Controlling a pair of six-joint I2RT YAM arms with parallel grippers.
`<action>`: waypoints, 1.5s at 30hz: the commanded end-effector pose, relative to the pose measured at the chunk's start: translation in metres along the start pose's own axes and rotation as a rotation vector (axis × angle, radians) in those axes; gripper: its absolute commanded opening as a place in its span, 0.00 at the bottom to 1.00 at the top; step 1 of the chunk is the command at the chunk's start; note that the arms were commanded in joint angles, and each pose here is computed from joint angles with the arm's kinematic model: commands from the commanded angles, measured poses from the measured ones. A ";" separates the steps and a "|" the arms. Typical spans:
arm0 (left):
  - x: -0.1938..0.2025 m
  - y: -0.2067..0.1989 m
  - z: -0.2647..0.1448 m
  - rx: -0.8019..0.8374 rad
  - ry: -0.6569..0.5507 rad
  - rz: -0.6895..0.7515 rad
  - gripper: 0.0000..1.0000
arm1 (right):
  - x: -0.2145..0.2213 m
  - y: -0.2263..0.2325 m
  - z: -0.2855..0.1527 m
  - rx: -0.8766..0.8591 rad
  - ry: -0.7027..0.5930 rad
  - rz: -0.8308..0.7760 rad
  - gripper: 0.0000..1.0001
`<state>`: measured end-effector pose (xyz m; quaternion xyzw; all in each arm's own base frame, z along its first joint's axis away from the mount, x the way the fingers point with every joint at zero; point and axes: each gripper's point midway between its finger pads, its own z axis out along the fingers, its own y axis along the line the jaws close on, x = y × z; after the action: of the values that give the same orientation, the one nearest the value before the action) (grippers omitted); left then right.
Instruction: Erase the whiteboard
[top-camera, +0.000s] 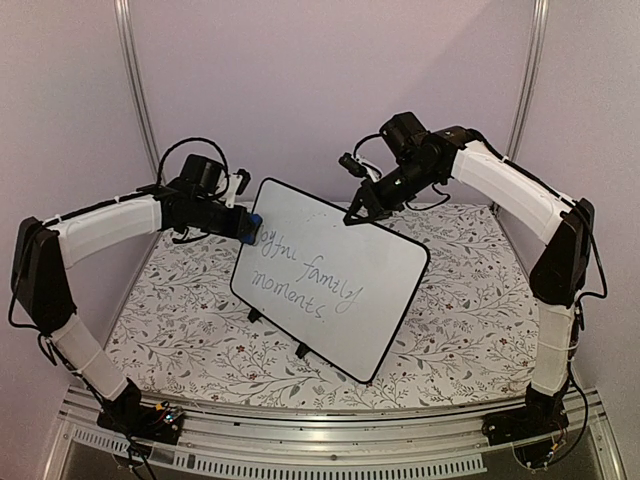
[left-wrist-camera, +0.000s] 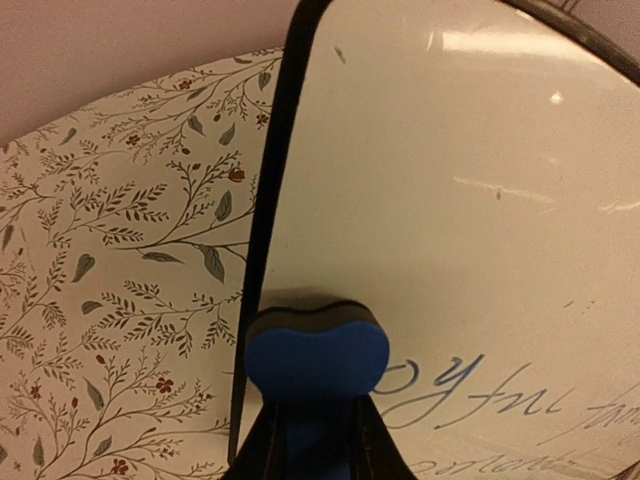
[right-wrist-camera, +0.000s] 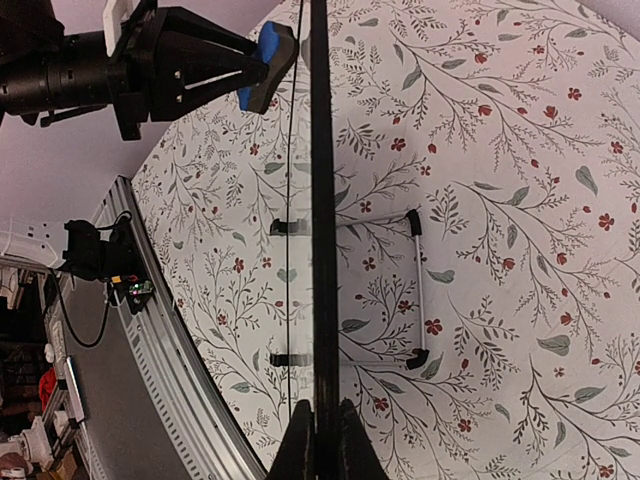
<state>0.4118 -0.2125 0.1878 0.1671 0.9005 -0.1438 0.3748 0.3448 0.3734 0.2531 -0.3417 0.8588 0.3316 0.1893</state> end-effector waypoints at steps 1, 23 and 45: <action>-0.013 -0.006 -0.002 0.007 -0.033 0.029 0.00 | 0.013 -0.016 0.020 0.062 0.063 -0.028 0.00; 0.044 -0.007 0.020 0.044 0.065 -0.093 0.00 | 0.018 -0.017 0.020 0.066 0.072 -0.028 0.00; 0.039 -0.005 0.006 0.044 0.002 -0.149 0.00 | 0.020 -0.016 0.018 0.067 0.073 -0.028 0.00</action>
<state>0.3731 -0.1984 0.1215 0.1032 0.9285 -0.1661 0.3156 0.3471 0.3711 0.2476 -0.3318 0.8649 0.3292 0.1830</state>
